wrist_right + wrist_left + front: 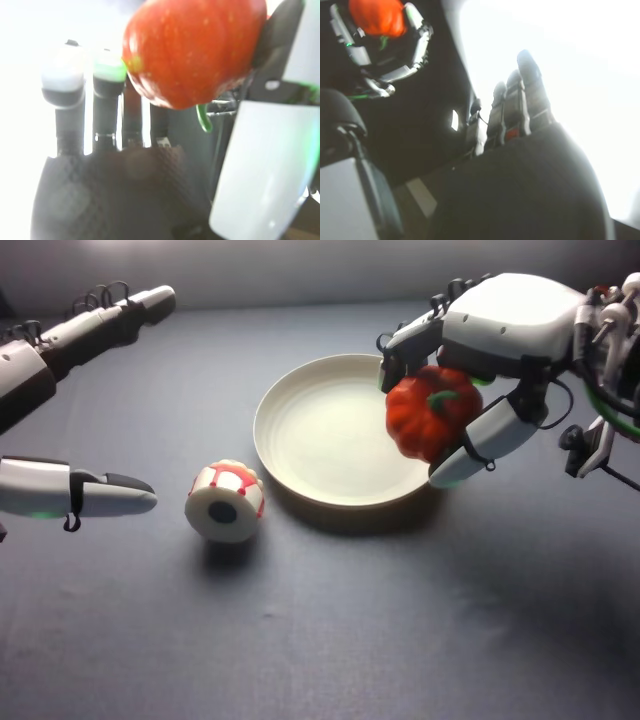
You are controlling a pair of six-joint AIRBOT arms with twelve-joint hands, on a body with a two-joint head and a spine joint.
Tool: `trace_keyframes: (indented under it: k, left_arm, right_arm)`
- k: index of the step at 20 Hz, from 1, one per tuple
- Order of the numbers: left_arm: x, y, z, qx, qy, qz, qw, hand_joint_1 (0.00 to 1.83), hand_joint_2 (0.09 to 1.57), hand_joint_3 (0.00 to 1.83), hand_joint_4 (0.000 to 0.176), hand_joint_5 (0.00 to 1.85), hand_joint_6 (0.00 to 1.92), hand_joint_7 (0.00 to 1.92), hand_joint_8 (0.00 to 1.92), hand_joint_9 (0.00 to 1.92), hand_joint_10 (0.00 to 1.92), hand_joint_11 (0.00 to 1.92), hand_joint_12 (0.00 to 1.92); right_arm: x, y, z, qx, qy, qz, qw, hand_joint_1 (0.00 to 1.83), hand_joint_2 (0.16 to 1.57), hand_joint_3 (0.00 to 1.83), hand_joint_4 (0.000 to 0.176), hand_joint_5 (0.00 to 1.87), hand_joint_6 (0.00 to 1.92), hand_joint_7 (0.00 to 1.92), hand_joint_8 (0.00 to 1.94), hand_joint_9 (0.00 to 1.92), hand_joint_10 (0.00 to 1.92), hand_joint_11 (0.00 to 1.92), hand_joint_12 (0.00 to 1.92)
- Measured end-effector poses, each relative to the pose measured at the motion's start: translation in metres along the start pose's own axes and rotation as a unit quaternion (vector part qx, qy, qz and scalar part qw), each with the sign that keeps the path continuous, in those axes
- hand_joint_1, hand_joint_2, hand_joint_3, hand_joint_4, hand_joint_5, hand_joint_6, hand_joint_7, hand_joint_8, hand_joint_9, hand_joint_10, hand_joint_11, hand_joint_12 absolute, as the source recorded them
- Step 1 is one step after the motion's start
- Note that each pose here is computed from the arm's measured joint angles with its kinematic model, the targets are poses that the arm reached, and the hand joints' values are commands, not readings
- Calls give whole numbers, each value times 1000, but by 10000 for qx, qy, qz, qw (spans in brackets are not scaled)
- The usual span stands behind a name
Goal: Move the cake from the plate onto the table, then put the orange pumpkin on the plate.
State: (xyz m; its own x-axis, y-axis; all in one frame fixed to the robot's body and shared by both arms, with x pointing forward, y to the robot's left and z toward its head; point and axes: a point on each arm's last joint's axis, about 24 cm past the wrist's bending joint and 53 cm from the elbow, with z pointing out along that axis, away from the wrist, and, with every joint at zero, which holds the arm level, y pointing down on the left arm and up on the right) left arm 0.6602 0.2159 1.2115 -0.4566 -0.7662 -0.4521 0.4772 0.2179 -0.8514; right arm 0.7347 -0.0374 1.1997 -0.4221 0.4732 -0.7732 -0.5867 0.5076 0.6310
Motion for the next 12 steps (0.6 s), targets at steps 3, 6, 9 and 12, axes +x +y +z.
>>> trace_keyframes:
  k: [3, 6, 9, 12]
  left_arm:
    - [-2, -1, 3, 25, -50, -28, 10000, 1003, 885, 0, 88, 0, 0, 0, 0, 0, 0, 0, 289]
    - [0, -3, 3, 68, -32, -30, 10000, 993, 900, 3, 83, 0, 0, 0, 0, 0, 0, 0, 261]
    - [3, -2, 4, 100, -12, -49, 9999, 976, 909, 3, 83, 0, 0, 0, 0, 0, 0, 0, 294]
    - [4, -4, 7, 142, -16, -67, 9999, 941, 896, 0, 118, 0, 0, 0, 0, 0, 0, 0, 289]
  right_arm:
    - [-3, 4, 3, -36, -36, 17, 10000, 1500, 1093, 61, 0, 1010, 1921, 1011, 1941, 1051, 1921, 1182, 1921]
    - [-6, -4, 7, 75, -68, 45, 9999, 1461, 1108, 41, 0, 982, 1921, 1067, 1941, 1163, 1921, 1303, 1921]
    - [-6, -22, 8, 362, -30, 49, 9993, 1428, 1111, 27, 0, 990, 1921, 1087, 1941, 1176, 1921, 1291, 1921]
    - [-7, -27, 10, 422, -57, 75, 9991, 1443, 1123, 24, 0, 981, 1921, 1074, 1941, 1169, 1921, 1297, 1921]
